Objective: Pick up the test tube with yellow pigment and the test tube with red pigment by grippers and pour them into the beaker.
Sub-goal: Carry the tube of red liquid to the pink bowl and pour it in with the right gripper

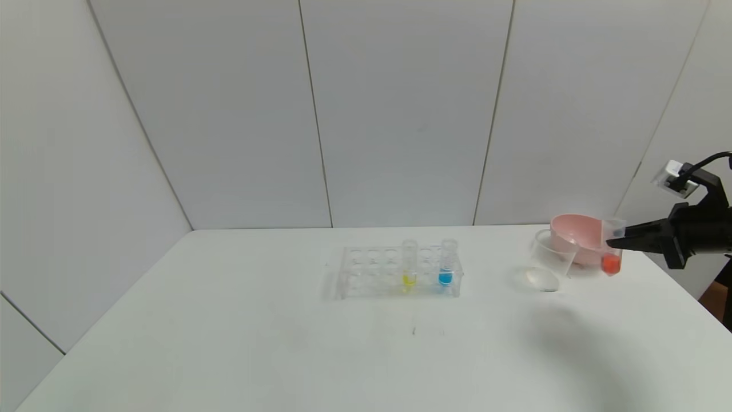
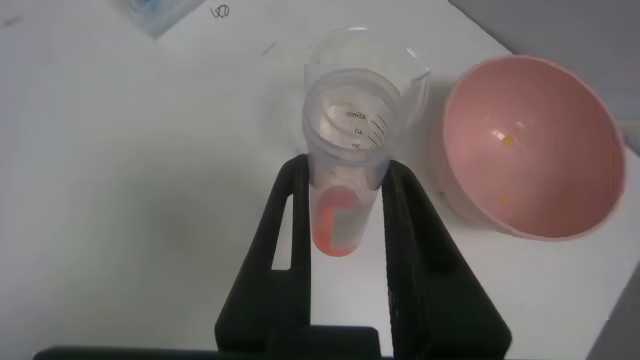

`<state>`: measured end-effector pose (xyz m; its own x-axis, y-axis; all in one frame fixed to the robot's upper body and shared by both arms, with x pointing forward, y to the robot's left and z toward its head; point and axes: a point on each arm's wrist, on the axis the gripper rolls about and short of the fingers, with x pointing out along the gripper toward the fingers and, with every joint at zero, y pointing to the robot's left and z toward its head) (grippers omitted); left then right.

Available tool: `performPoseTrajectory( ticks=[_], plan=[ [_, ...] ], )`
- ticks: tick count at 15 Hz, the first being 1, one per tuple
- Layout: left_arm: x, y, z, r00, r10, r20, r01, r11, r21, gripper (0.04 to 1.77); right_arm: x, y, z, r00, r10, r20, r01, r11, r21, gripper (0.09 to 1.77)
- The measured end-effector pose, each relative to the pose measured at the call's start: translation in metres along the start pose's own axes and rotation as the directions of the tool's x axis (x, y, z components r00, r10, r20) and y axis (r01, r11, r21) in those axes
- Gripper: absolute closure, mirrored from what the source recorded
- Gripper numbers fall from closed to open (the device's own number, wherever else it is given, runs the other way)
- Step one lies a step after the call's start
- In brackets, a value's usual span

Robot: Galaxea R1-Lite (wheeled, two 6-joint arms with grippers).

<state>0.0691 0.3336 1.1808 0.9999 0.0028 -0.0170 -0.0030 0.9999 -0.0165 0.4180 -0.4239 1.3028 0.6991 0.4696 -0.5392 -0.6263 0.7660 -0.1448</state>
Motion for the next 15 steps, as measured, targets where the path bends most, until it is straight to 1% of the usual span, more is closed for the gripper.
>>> performPoseTrajectory(
  ticks=[2, 4, 7, 9, 11, 13, 15],
  plan=[
    [0.000, 0.000, 0.000, 1.000, 0.000, 0.000, 0.000, 1.000, 0.000, 0.09, -0.001, -0.018, -0.001, 1.000, -0.018, -0.020, 0.016, 0.998, -0.065, 1.37],
    [0.000, 0.000, 0.000, 1.000, 0.000, 0.000, 0.000, 1.000, 0.000, 0.09, -0.001, -0.032, 0.002, 0.998, -0.037, -0.054, 0.033, 0.996, -0.082, 1.37],
    [0.000, 0.000, 0.000, 1.000, 0.000, 0.000, 0.000, 1.000, 0.000, 0.09, 0.005, -0.039, 0.015, 0.985, -0.092, -0.145, 0.077, 0.991, -0.110, 1.37],
    [0.000, 0.000, 0.000, 1.000, 0.000, 0.000, 0.000, 1.000, 0.000, 0.09, 0.013, -0.040, 0.026, 0.980, -0.112, -0.165, 0.088, 0.986, -0.143, 1.37],
    [0.000, 0.000, 0.000, 1.000, 0.000, 0.000, 0.000, 1.000, 0.000, 0.09, 0.018, -0.037, 0.037, 0.974, -0.102, -0.201, 0.072, 0.986, -0.151, 1.37],
    [0.000, 0.000, 0.000, 1.000, 0.000, 0.000, 0.000, 1.000, 0.000, 0.09, 0.019, -0.030, 0.049, 0.969, -0.070, -0.237, 0.033, 0.987, -0.157, 1.37],
    [0.000, 0.000, 0.000, 1.000, 0.000, 0.000, 0.000, 1.000, 0.000, 0.09, 0.019, -0.024, 0.062, 0.959, -0.059, -0.278, 0.009, 0.984, -0.177, 1.37]
  ],
)
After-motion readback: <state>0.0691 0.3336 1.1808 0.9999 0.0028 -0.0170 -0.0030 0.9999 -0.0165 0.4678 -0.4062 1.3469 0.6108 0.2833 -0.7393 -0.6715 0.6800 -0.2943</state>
